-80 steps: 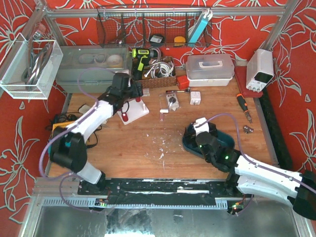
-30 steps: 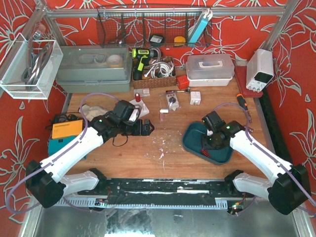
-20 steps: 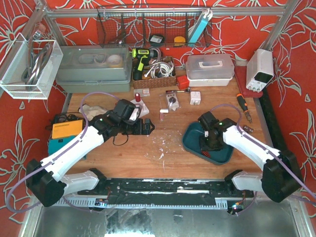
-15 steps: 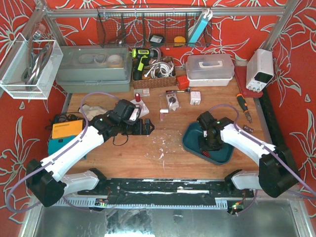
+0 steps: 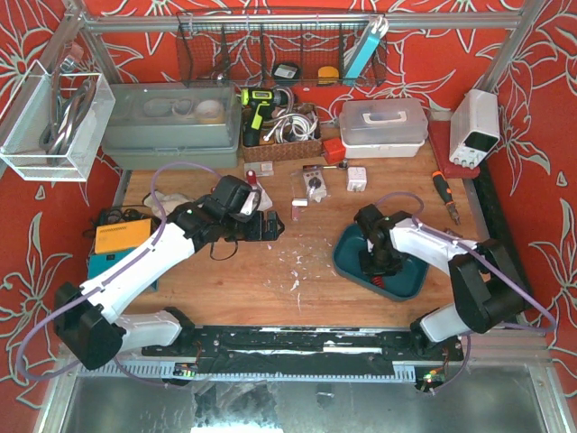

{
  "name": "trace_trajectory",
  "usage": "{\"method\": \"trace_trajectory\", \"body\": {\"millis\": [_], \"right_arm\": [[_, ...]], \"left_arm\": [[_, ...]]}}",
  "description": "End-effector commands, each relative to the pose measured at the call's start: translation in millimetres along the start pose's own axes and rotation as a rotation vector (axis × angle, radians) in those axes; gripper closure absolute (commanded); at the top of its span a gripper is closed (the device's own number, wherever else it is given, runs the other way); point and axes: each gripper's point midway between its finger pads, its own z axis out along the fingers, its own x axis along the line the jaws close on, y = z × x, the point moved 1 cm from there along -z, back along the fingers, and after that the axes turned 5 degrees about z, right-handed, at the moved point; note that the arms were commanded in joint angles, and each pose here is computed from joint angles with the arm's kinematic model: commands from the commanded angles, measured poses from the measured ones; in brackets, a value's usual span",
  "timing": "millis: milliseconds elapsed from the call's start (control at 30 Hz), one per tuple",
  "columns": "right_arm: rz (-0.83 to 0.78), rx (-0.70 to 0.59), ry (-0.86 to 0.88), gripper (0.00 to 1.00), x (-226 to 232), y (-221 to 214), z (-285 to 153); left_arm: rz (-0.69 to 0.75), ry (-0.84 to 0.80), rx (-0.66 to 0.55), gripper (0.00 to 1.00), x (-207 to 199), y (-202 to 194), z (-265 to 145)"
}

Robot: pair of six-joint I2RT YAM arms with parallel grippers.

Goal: Install the large spring

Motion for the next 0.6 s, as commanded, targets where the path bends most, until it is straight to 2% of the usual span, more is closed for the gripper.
{"method": "trace_trajectory", "body": {"millis": [0, 100, 300, 467, 567], "right_arm": [[-0.017, -0.036, -0.035, 0.69, -5, 15, -5], [-0.038, -0.071, -0.039, 0.74, -4, 25, -8], [-0.087, -0.169, -0.009, 0.76, 14, 64, -18], [-0.093, -0.158, -0.038, 0.7, 17, 76, -15], [-0.082, -0.143, -0.058, 0.63, 12, 72, -10]], "left_arm": [[0.016, 0.013, -0.003, 0.0, -1, 4, -1], [0.023, 0.018, -0.007, 0.0, -1, 5, -1], [0.028, 0.026, -0.011, 0.0, -1, 9, 0], [0.026, 0.023, -0.002, 0.0, -2, 8, 4], [0.026, 0.022, 0.001, 0.0, -2, 8, 4]]}}
